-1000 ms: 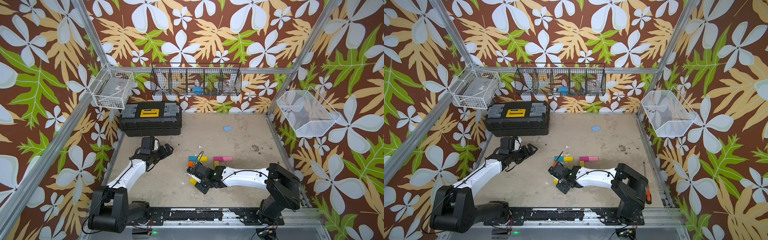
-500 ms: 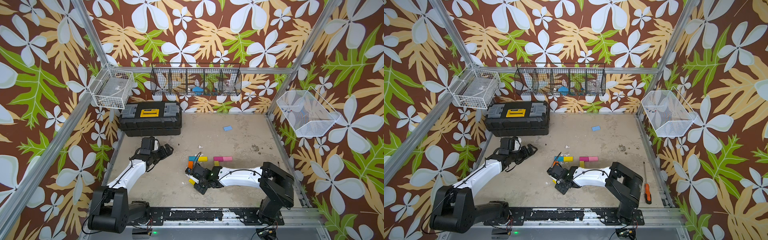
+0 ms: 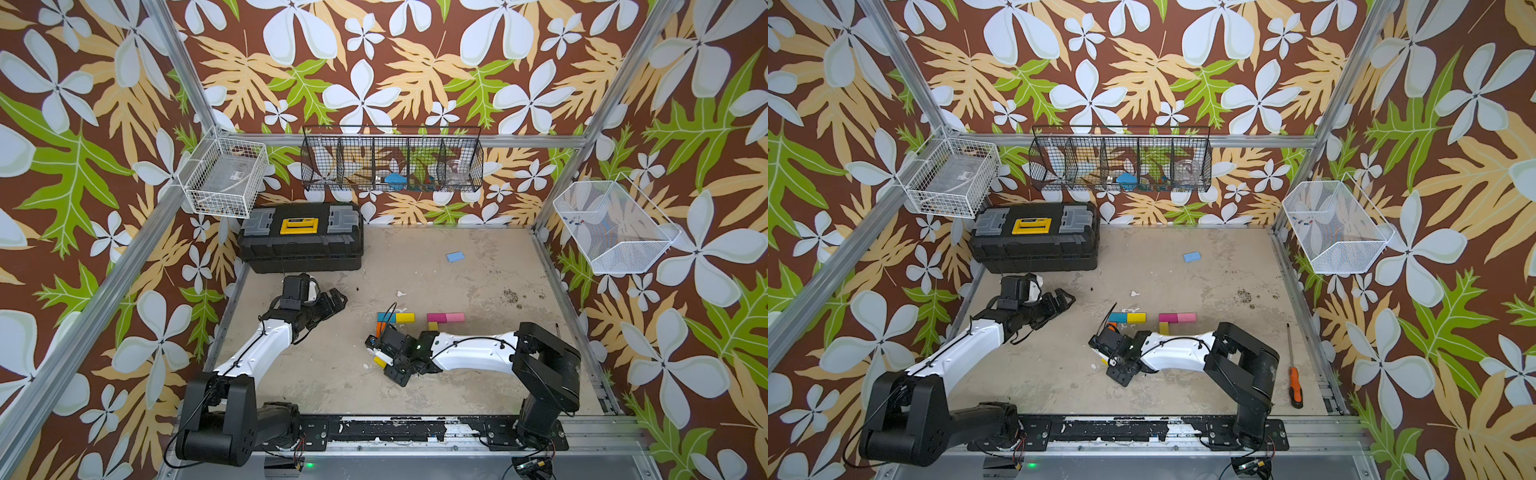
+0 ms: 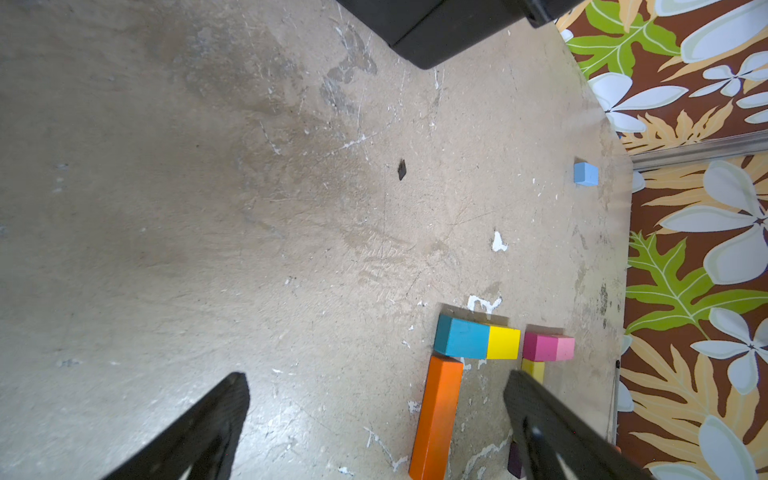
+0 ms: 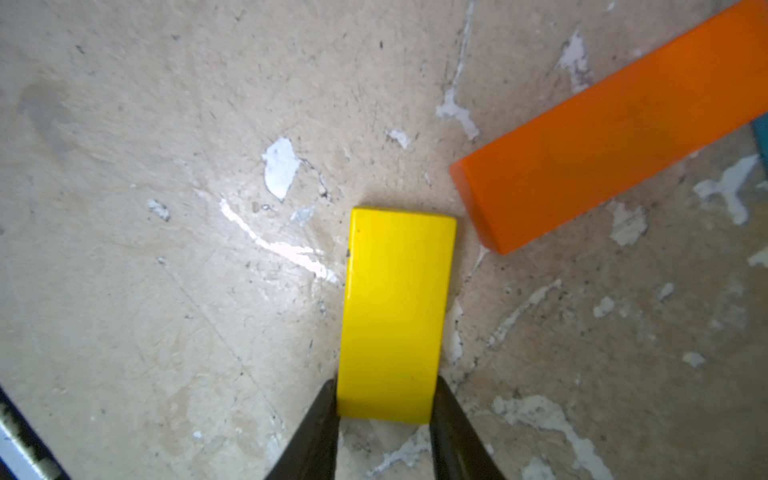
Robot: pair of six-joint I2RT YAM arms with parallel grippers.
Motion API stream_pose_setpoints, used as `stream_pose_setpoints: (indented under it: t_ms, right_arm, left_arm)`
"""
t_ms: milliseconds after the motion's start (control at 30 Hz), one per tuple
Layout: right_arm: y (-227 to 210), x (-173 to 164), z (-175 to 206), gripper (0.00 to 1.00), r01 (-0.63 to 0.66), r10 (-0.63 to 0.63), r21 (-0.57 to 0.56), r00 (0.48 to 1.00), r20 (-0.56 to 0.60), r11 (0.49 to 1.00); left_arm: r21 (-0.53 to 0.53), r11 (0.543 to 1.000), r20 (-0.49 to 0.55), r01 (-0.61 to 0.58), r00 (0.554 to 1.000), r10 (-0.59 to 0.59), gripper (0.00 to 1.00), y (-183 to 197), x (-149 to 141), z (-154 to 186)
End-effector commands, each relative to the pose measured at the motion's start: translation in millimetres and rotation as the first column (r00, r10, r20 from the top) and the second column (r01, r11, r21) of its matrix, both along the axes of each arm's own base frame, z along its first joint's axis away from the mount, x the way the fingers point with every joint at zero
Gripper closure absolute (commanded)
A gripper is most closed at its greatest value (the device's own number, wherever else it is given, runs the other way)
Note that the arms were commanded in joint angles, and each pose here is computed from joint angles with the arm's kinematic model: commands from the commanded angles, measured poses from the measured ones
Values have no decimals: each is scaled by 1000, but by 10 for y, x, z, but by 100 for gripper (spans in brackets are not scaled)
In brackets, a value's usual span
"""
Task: Assemble the letter c with building blocks
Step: Assemble the building block at the center of the board.
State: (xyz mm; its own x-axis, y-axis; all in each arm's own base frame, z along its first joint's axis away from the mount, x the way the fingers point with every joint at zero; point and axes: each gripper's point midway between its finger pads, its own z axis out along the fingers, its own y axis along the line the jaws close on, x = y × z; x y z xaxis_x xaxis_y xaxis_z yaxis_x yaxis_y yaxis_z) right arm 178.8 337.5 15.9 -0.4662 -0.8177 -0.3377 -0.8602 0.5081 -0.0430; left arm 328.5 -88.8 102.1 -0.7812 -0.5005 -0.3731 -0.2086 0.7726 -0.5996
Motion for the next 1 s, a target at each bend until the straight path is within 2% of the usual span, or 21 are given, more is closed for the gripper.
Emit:
stream_pose_setpoints:
  t_ms: [0, 167, 567, 967]
  right_arm:
    - [-147, 34, -62, 59, 1, 2, -78, 1000, 28, 997]
    - [-163, 73, -36, 55, 12, -8, -82, 999, 49, 997]
    - [-170, 183, 14, 55, 47, -42, -71, 997, 60, 996]
    - [64, 139, 300, 48, 60, -61, 48, 998, 21, 997]
  left_arm:
    - [-12, 1000, 13, 1, 1000, -1, 0, -11, 14, 23]
    - [-13, 1000, 11, -1, 1000, 2, 0, -10, 8, 16]
    - [-20, 1000, 14, 0, 1000, 0, 0, -19, 0, 26]
    - [-64, 998, 13, 13, 1000, -12, 0, -81, -33, 35]
